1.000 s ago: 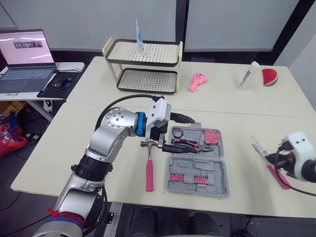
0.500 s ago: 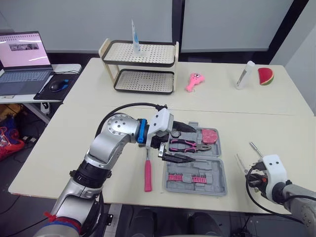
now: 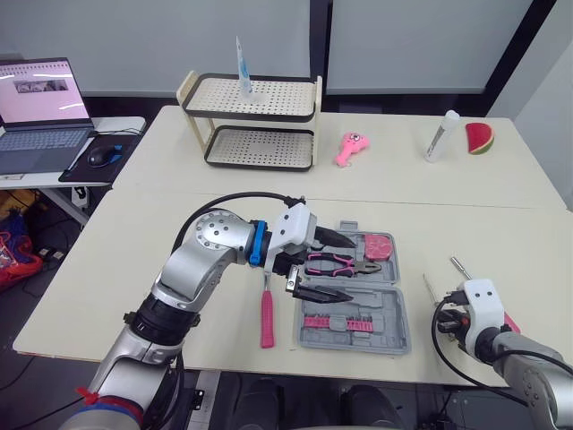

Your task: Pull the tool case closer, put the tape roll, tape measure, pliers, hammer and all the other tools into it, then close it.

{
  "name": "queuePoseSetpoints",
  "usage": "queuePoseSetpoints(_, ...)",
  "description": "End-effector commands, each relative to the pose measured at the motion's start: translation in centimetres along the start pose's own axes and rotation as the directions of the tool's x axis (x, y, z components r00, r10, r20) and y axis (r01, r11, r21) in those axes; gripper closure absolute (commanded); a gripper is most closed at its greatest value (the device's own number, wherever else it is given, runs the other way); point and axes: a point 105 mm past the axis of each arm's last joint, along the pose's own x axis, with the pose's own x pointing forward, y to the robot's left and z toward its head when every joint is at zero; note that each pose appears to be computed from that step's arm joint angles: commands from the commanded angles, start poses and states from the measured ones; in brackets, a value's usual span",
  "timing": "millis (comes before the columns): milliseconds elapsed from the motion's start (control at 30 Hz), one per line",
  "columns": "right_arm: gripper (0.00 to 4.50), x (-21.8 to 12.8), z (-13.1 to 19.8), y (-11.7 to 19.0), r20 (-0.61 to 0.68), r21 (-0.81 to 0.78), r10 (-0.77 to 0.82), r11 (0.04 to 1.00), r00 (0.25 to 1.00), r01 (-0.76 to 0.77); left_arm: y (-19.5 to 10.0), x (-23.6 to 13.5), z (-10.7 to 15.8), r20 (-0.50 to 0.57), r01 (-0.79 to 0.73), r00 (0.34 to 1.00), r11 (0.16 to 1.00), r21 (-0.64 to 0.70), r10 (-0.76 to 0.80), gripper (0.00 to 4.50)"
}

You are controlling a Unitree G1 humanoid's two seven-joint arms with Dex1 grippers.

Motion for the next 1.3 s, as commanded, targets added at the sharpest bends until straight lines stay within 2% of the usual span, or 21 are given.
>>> queuePoseSetpoints(33,4.15,0.0,0.1,0.7,0.002,-0.003,0.024,1.000,1.000,-0.024,-0.5,0.2,0.6,0.013,0.021,1.000,1.000,0.023,-0.021,0.00)
queuePoseSetpoints(133,4.15,0.0,0.1,0.8,0.005,-0.006,0.026,1.000,1.000,-0.025,-0.5,0.2,0.6,0.012,0.021,1.000,1.000,0.021,-0.021,0.00)
queuePoseSetpoints(167,3.44,0.0,0.1,0.9,0.008,-0.003,0.028,1.000,1.000,-0.028,-0.5,0.3,0.5,0.012,0.020,1.000,1.000,0.021,-0.021,0.00)
queuePoseSetpoints(200,3.34,0.0,0.3,0.9,0.015,0.000,0.030,1.000,0.999,-0.030,-0.5,0.3,0.5,0.011,0.020,1.000,1.000,0.019,-0.020,0.00)
queuePoseSetpoints(533,1.12,-1.8,2.5,-0.1,0.076,-0.007,0.043,0.999,0.996,-0.043,-0.7,0.5,0.6,0.025,0.015,1.000,1.000,0.008,-0.015,0.00)
queuePoseSetpoints(633,0.25,-3.3,4.7,-0.1,0.100,-0.111,0.083,0.991,0.992,-0.072,-0.7,0.5,0.5,0.027,0.011,1.000,1.000,0.009,-0.011,0.00)
queuePoseSetpoints(667,0.04,-3.9,5.8,0.2,0.101,-0.187,0.124,0.977,0.987,-0.104,-0.8,0.5,0.5,0.029,0.010,1.000,1.000,0.011,-0.010,0.00)
queuePoseSetpoints(700,0.04,-4.4,6.7,0.5,0.089,-0.274,0.173,0.951,0.981,-0.143,-0.8,0.4,0.5,0.031,0.010,0.999,1.000,0.012,-0.010,0.00)
queuePoseSetpoints(800,0.04,-5.8,8.3,1.3,-0.035,-0.603,0.317,0.750,0.948,-0.272,-0.9,0.4,0.4,0.036,0.012,0.999,1.000,0.016,-0.013,0.00)
queuePoseSetpoints(833,0.04,-6.0,8.5,1.3,-0.098,-0.720,0.341,0.625,0.935,-0.303,-0.9,0.4,0.3,0.038,0.013,0.999,1.000,0.017,-0.013,0.00)
queuePoseSetpoints(900,0.04,-6.1,8.8,0.6,-0.233,-0.886,0.333,0.314,0.914,-0.340,-0.9,0.6,0.2,0.041,0.014,0.999,1.000,0.018,-0.014,0.00)
queuePoseSetpoints(933,0.04,-6.0,8.7,0.3,-0.301,-0.924,0.311,0.138,0.902,-0.356,-0.9,0.7,0.2,0.042,0.014,0.999,1.000,0.019,-0.015,0.00)
queuePoseSetpoints(1033,0.04,-5.3,8.0,0.0,-0.427,-0.902,0.274,-0.202,0.862,-0.382,-1.1,0.9,0.1,0.041,0.013,0.999,1.000,0.022,-0.014,0.00)
queuePoseSetpoints(1200,0.04,-3.2,7.2,-0.1,-0.496,-0.806,0.242,-0.486,0.834,-0.338,-1.3,1.0,0.0,0.038,0.006,0.999,1.000,0.020,-0.007,0.00)
queuePoseSetpoints(1300,0.04,-1.8,6.6,0.8,-0.523,-0.749,0.253,-0.593,0.814,-0.297,-1.5,0.9,-0.2,0.028,0.000,1.000,1.000,0.014,0.000,0.00)
